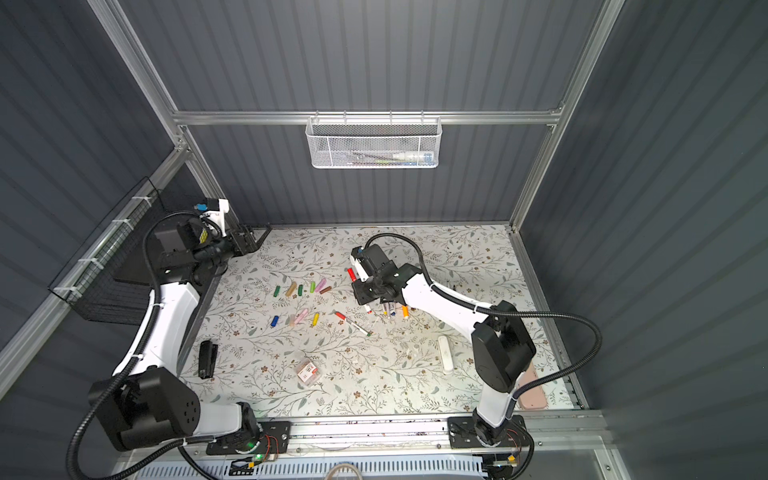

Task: Open the pen caps
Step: 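Lift the red marker toward the left gripper while the left reaches for its cap, then close the left gripper on the red cap while the right holds the marker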

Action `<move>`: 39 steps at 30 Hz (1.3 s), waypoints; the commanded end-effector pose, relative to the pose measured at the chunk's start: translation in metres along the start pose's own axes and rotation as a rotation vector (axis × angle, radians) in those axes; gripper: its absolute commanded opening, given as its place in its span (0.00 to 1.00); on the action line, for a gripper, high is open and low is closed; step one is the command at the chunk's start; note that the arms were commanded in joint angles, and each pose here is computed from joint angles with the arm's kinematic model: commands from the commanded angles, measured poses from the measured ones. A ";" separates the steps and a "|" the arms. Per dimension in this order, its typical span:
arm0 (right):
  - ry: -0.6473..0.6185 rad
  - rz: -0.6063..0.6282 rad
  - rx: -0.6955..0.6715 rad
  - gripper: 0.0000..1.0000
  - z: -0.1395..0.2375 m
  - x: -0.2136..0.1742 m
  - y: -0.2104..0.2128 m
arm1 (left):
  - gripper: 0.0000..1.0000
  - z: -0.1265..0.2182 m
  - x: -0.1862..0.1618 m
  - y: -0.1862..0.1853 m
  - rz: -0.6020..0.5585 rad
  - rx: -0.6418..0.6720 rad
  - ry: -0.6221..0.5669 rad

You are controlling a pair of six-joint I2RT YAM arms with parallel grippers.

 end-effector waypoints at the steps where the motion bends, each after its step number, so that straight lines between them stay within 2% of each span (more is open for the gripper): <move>1: -0.106 -0.055 0.096 0.00 0.016 0.017 0.014 | 0.93 -0.029 -0.006 -0.025 0.041 -0.146 0.012; 7: -0.218 -0.126 0.239 0.00 0.034 0.020 0.027 | 0.93 -0.070 -0.048 -0.064 0.052 -0.325 0.124; 11: -0.278 -0.180 0.320 0.00 0.037 0.017 0.030 | 0.92 -0.083 -0.078 -0.098 0.043 -0.476 0.151; 16: -0.309 -0.222 0.423 0.00 0.040 0.013 0.039 | 0.83 -0.088 -0.115 -0.128 -0.005 -0.578 0.208; 19: -0.307 -0.246 0.456 0.00 0.037 0.014 0.042 | 0.78 -0.089 -0.121 -0.143 -0.008 -0.633 0.223; 23: -0.317 -0.240 0.476 0.00 0.036 0.015 0.046 | 0.69 -0.091 -0.128 -0.152 -0.015 -0.656 0.239; 32: -0.306 -0.230 0.458 0.00 0.031 0.016 0.046 | 0.40 -0.092 -0.124 -0.152 -0.024 -0.638 0.241; 39: -0.294 -0.218 0.455 0.00 0.030 0.015 0.047 | 0.31 -0.092 -0.126 -0.152 -0.026 -0.632 0.240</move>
Point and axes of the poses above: each gripper's point midway between its finger pads, its own z axis back along the fingers, its own y axis along the line the jaws close on, x = y × z, the point moved 2 cm from there along z, back along the fingers, and after that the axes turned 10 degrees about -z, right-handed, at the moved point
